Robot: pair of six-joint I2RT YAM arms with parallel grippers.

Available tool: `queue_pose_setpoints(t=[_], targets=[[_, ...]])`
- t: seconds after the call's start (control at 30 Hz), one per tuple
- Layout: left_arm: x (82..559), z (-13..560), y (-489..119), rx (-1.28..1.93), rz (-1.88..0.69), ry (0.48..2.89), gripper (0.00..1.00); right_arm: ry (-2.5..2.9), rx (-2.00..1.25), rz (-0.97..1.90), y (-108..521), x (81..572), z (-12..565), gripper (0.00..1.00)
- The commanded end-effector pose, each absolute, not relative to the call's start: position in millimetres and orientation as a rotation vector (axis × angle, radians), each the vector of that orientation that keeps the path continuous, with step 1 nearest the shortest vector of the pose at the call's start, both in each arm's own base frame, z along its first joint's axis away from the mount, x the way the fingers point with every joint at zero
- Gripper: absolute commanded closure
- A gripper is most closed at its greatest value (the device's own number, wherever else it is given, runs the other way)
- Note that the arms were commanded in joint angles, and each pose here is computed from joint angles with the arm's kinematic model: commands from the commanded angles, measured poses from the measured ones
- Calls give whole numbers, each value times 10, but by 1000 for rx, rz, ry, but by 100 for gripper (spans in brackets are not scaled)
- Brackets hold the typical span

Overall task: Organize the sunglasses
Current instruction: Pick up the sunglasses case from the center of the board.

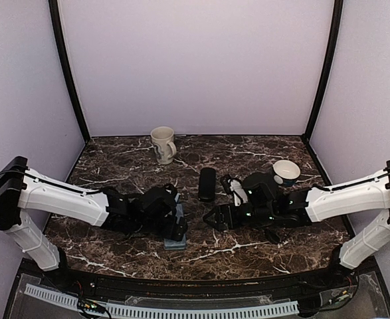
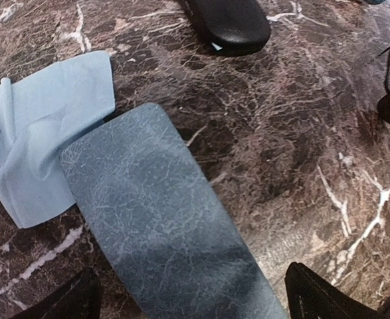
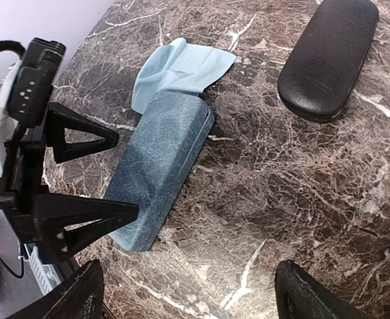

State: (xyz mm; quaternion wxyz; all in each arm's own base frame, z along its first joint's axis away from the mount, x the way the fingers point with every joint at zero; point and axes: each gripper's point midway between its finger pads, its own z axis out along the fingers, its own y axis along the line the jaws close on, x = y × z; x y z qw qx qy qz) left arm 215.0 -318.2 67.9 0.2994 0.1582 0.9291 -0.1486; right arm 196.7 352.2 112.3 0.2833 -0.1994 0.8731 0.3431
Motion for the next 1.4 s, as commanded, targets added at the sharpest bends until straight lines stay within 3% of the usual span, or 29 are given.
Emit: queue_pose_setpoints(t=[0.0,0.33,0.57,1.1,1.37], targets=[[2205,631,-3094,386,-226,2483,1,2296,-512,947,3520,1964,1195,11],[2159,398,-3220,442,-190,2541,3,2294,-513,960,3490,1932,1145,12],[2110,414,-3224,457,-197,2561,32,2294,-527,959,3498,1926,1121,12],[2111,1397,-3391,450,-562,2321,100,2206,-582,1052,3558,1921,1354,13],[2147,1738,-3537,394,-948,2151,100,2035,-501,1204,3474,2122,1679,9]])
